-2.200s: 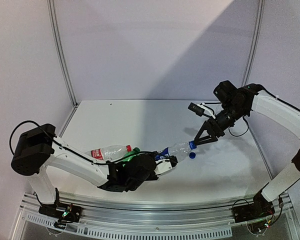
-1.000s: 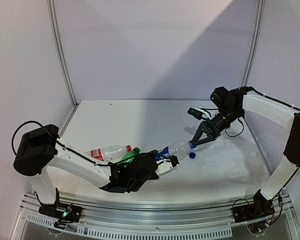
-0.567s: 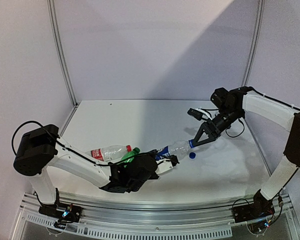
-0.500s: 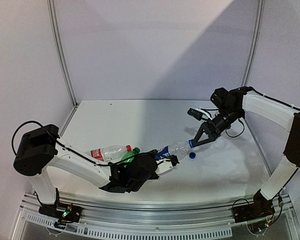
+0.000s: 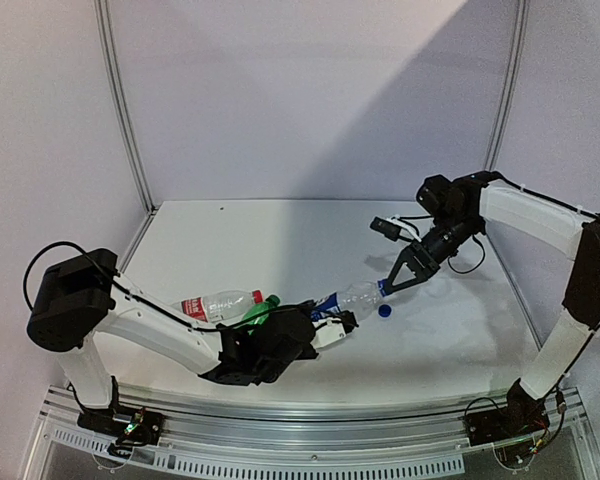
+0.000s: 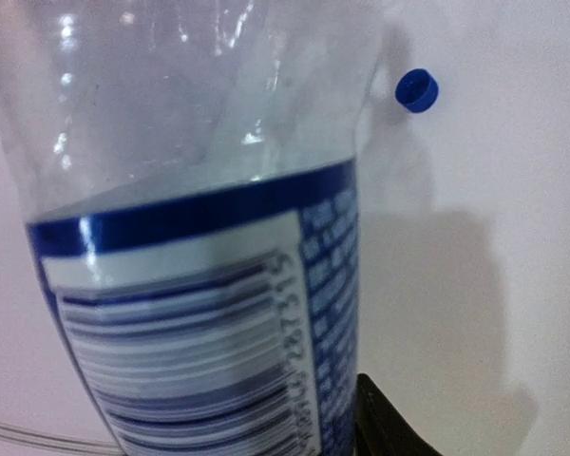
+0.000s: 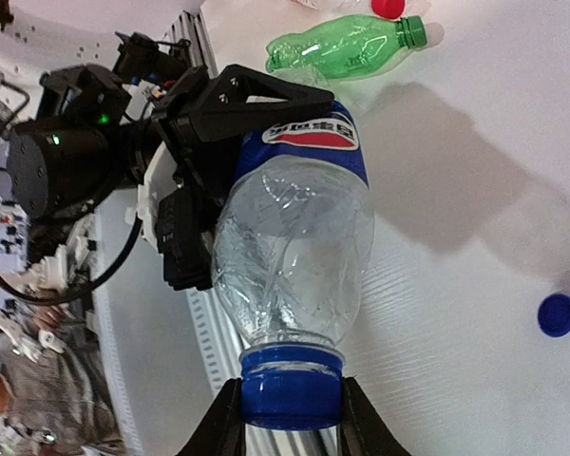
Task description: Unscrew the bottle caps
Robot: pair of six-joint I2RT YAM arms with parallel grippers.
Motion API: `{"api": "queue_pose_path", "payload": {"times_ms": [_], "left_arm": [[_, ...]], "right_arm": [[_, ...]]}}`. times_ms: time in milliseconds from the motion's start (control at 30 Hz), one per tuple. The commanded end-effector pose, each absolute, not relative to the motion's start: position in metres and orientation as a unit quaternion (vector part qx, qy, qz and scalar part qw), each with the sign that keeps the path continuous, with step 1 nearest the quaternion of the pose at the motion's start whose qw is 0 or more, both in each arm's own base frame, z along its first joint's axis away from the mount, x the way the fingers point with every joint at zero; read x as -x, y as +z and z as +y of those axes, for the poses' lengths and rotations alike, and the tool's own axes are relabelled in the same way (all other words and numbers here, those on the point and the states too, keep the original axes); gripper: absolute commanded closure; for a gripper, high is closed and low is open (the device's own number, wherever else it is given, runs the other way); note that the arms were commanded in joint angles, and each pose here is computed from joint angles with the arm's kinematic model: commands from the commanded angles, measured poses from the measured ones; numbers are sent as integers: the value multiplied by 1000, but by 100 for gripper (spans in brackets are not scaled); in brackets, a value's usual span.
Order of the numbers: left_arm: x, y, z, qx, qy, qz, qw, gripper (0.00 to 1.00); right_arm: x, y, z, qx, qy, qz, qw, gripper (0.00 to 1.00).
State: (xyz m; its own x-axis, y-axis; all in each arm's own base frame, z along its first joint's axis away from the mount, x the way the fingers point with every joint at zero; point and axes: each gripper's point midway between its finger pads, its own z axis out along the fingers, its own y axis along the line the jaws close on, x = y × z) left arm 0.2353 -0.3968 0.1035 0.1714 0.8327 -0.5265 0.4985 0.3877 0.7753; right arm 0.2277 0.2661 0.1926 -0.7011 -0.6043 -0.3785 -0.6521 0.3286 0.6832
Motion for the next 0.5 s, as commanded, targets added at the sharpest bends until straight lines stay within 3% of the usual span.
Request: {"api": "queue_pose_path", "payload": {"times_ms": [0, 133, 300, 467], "left_arm": [[-222, 99, -411, -555, 83, 632, 534, 54], [-217, 92, -415, -570, 57, 635, 518, 54], [-220, 89, -413, -570, 54, 639, 514, 54], [-222, 87, -413, -570, 51, 641, 511, 54]], "right_arm": [[-250, 192, 253, 558, 287, 758, 176, 92], [-242, 179, 244, 735, 140, 590, 304, 86], [-236, 191, 244, 814, -29, 347, 465, 78], [-231, 200, 247, 827, -131, 254, 484, 75]]}}
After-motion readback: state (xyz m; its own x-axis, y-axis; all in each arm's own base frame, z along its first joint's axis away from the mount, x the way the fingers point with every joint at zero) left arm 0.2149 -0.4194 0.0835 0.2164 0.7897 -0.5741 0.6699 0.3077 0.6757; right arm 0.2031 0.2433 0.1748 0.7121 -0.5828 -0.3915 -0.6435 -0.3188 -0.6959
